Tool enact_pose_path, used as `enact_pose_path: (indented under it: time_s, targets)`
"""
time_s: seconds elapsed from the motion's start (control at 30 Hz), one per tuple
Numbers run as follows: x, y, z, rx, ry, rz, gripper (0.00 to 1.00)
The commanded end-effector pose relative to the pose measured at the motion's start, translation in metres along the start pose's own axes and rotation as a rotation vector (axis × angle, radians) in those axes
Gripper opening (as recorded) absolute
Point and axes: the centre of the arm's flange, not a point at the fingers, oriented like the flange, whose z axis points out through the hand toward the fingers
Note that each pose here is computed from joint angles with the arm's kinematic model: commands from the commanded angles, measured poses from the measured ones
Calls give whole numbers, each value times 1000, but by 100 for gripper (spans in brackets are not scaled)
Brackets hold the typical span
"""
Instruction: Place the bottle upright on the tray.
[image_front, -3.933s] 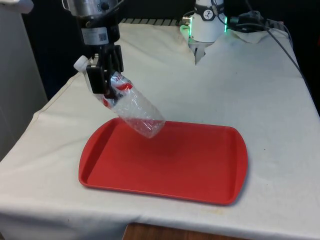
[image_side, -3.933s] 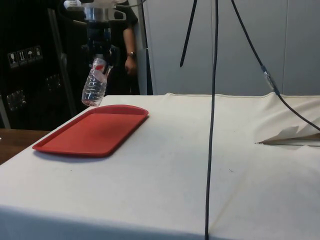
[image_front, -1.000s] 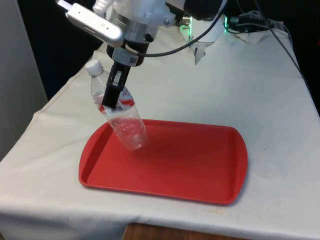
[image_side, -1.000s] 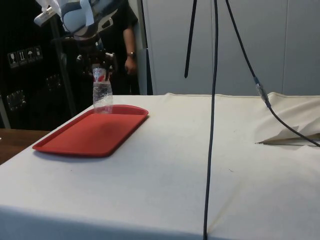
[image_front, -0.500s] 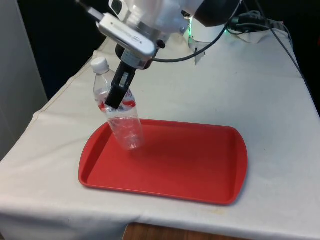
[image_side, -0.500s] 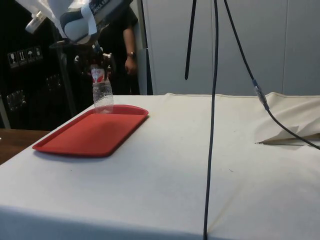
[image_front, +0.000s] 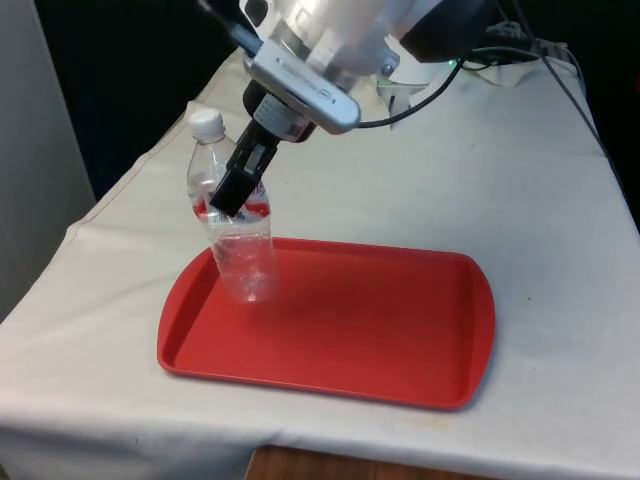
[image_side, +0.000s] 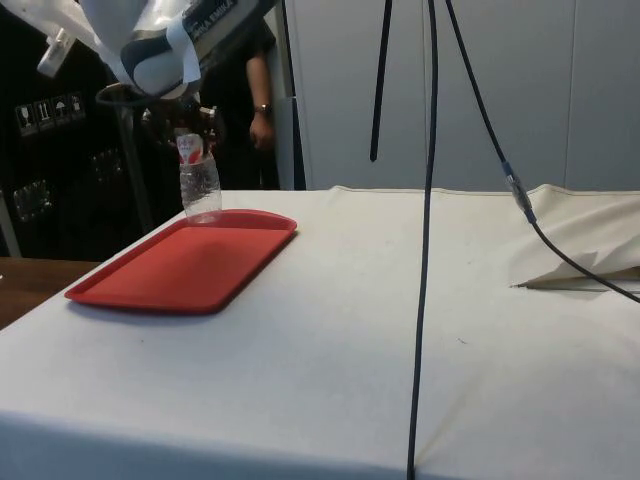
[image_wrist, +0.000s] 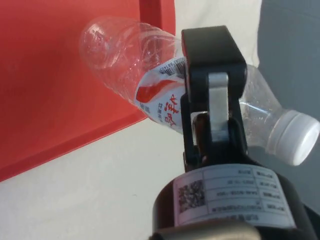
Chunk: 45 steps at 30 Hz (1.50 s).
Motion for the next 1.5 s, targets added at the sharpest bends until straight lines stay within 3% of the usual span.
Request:
enact_pose_path:
  time_s: [0.0,0.17,0.23,0.27,0.57,0.83,1.13,1.17,1.2,1.37,1.43,1.47]
  targets:
    - [-1,-1,-3,26,16,16,14]
    - [-9,-2,-5,29,41,24,14]
    - [-9,-2,-3,9,44,17,14]
    - [-8,-2,-4,20,44,22,14]
    - [-10,-1,-2,1,50,12,14]
    - [-20,-2,-5,-6,47,7,14]
    - [-40,-2,-21,5,79,23,14]
    - [-39,-2,-16,-11,78,14,14]
    - [-43,-3,-22,6,82,23,14]
    - [-53,-2,-23,6,94,34,14]
    - [-54,-2,-22,-11,99,30,14]
    - [-55,-1,-21,5,95,40,14]
